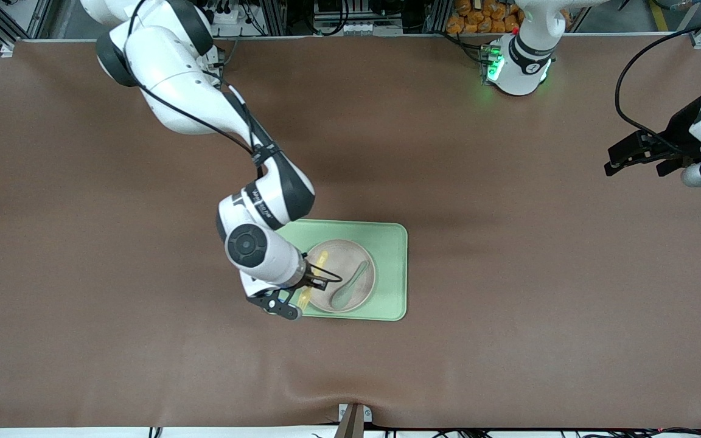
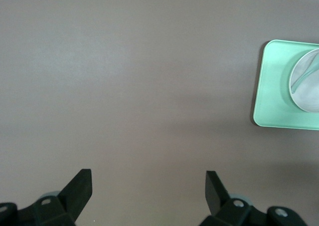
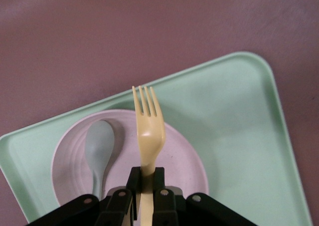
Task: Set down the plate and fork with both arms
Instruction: 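Carry the yellow fork off the plate onto the tray beside it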
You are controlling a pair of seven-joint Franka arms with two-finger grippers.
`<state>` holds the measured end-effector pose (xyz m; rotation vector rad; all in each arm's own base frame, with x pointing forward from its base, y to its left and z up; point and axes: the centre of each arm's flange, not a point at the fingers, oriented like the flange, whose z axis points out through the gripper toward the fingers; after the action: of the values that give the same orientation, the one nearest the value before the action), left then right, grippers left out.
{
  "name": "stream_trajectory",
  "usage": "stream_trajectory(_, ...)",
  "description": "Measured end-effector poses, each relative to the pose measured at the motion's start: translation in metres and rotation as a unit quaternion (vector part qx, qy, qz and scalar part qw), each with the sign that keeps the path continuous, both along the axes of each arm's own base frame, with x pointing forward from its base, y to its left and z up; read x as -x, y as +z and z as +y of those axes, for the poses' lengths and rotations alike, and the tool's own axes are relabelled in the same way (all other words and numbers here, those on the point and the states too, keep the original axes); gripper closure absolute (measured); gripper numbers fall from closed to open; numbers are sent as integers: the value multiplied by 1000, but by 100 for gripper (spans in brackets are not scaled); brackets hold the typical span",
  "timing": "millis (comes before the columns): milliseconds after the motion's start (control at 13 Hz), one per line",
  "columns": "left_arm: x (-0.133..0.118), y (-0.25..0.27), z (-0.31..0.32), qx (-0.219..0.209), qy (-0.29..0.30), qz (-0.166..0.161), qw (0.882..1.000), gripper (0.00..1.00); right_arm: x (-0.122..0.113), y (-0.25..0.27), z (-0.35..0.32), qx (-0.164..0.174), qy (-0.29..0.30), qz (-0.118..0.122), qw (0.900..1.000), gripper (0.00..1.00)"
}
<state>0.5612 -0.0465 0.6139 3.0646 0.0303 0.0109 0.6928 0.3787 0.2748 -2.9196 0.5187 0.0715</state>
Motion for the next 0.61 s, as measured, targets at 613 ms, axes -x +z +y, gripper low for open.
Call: stream_trajectory(613, 0, -1, 0, 1, 0, 0, 1000, 0, 0, -38, -41, 13, 97, 25, 995, 86)
